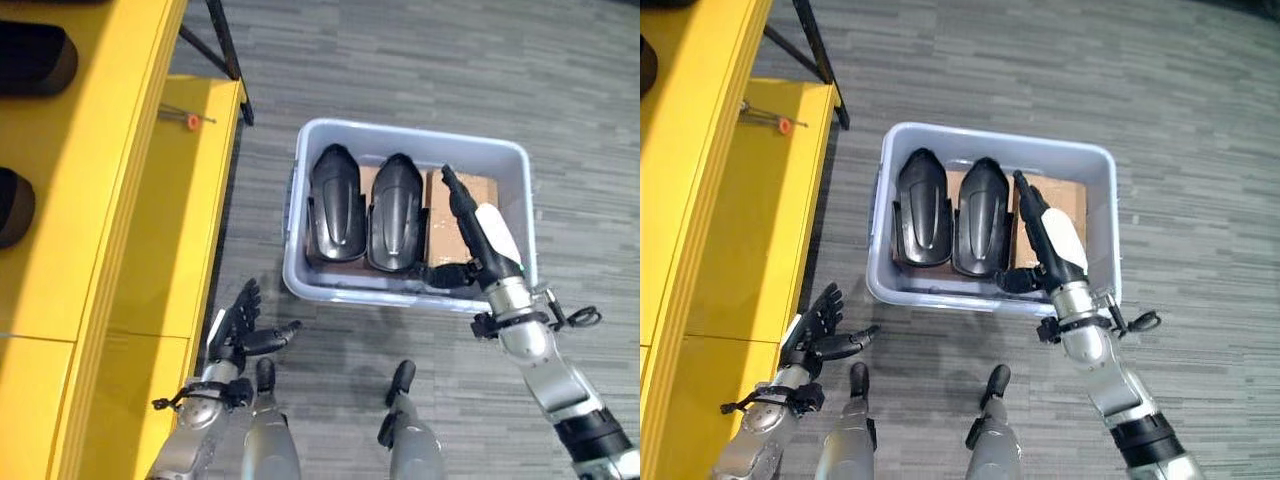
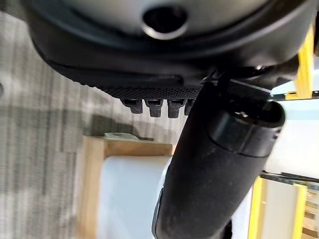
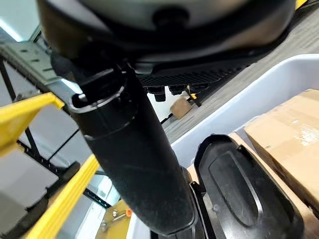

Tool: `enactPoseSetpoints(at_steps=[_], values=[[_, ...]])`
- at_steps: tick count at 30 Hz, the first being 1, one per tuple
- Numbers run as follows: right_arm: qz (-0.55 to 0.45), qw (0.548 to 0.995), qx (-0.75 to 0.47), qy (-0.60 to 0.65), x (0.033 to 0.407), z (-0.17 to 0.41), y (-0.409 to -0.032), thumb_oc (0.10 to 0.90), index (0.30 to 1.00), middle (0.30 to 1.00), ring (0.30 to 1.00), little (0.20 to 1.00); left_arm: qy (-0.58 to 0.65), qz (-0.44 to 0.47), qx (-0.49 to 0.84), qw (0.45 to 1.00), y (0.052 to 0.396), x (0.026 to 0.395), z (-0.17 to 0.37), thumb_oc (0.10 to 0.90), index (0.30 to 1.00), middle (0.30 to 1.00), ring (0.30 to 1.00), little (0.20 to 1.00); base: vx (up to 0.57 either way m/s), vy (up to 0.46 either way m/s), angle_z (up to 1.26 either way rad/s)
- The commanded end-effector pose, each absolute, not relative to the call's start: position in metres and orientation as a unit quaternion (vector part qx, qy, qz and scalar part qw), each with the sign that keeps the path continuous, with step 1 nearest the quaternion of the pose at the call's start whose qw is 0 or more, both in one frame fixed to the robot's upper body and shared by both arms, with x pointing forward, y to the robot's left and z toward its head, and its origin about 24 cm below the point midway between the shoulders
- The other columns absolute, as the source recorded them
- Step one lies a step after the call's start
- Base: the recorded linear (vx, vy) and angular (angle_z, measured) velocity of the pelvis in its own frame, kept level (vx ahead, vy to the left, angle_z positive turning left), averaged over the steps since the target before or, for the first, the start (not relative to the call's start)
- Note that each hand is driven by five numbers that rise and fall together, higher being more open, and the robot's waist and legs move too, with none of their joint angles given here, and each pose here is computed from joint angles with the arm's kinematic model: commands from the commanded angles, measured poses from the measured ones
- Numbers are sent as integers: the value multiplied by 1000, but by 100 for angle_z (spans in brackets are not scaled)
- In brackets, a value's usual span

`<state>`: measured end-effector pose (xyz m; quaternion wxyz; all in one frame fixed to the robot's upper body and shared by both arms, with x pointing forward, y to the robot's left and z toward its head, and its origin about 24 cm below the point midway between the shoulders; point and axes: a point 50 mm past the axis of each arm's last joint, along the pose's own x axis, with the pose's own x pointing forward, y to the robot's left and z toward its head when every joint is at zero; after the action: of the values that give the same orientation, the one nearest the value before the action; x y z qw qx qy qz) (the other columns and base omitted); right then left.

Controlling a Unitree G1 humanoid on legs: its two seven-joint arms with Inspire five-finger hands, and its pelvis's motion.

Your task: Move parts from the plastic box to the shelf.

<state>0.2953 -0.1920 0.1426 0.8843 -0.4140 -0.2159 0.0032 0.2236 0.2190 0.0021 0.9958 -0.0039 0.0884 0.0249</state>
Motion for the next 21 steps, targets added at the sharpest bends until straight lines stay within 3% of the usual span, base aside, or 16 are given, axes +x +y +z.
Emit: enactPoseSetpoints(at_steps=[1, 13, 21], values=[[-38, 822, -459, -336, 299, 195, -184, 900, 1000, 1000, 1000, 1000, -19, 7, -5, 1000, 212, 235, 41, 900, 1000, 1000, 1000, 1000, 0, 0, 0], [-26, 791, -540, -286, 327, 187, -187, 900, 1000, 1000, 1000, 1000, -43, -6, -8, 999, 204, 244, 50, 900, 1000, 1000, 1000, 1000, -11, -14, 4], [-38, 783, -552, -285, 327, 186, -188, 900, 1000, 1000, 1000, 1000, -51, -3, -13, 999, 202, 247, 54, 900, 1000, 1000, 1000, 1000, 0, 0, 0]])
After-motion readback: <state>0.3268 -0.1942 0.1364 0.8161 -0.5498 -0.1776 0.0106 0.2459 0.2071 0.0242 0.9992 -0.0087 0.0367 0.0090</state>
